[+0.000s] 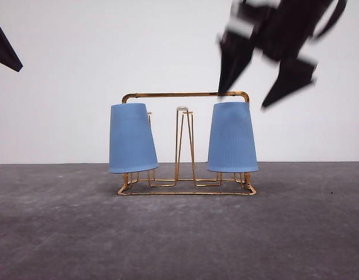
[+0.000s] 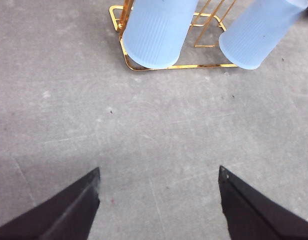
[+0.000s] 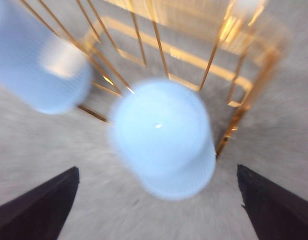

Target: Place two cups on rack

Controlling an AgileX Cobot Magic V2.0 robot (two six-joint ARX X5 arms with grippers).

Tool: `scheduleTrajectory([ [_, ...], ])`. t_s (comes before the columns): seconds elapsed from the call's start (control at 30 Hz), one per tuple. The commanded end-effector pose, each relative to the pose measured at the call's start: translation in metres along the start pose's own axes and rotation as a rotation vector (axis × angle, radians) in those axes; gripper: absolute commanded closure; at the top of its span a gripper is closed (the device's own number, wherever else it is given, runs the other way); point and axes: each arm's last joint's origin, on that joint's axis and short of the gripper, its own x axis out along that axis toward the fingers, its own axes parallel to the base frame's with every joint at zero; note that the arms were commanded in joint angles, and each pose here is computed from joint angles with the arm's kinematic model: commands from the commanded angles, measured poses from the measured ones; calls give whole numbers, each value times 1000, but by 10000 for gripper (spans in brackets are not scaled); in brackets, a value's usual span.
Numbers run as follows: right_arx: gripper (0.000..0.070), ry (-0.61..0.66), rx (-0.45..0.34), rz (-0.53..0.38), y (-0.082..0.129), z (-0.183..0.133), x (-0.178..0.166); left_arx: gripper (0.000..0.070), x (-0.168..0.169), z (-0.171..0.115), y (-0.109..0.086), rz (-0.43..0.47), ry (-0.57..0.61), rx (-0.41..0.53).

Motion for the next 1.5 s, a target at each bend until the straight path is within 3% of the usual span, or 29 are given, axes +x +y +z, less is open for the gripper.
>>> scheduleTrajectory([
  [0.0,118,53,12,-1,3,-5,-7,266,1,1,-1,-2,-7,10],
  [0.1,184,121,3,-7,6,-16,-27,266,1,1,-1,-1,-6,9],
  [0.2,184,119,0,-7,8,-28,-43,266,1,1,-1,0,-2,8],
  [0.5,184,-139,-36,12,10,-86,-68,266,1,-1,0,4,15,6],
  [0.8,184,-355,75,48,4,-153,-60,266,1,-1,0,4,13,34],
  [1.0,186,-362,77,52,2,-165,-54,267,0,0,-1,-5,10,65],
  [1.03,227,-361,77,52,2,-165,-53,302,0,-1,-1,-7,12,64],
  [1.07,330,-362,77,51,2,-165,-53,453,0,-1,-1,-11,13,65],
  [1.1,488,-363,77,50,2,-165,-53,692,0,0,-1,-15,12,66],
  [1.13,631,-362,73,49,2,-165,-53,680,1,1,-1,-12,1,74],
  [1.17,687,-362,70,49,2,-165,-53,683,1,2,-1,-10,-9,81],
  [1.47,664,-381,64,54,3,-163,-54,700,0,3,-2,-13,-21,88],
])
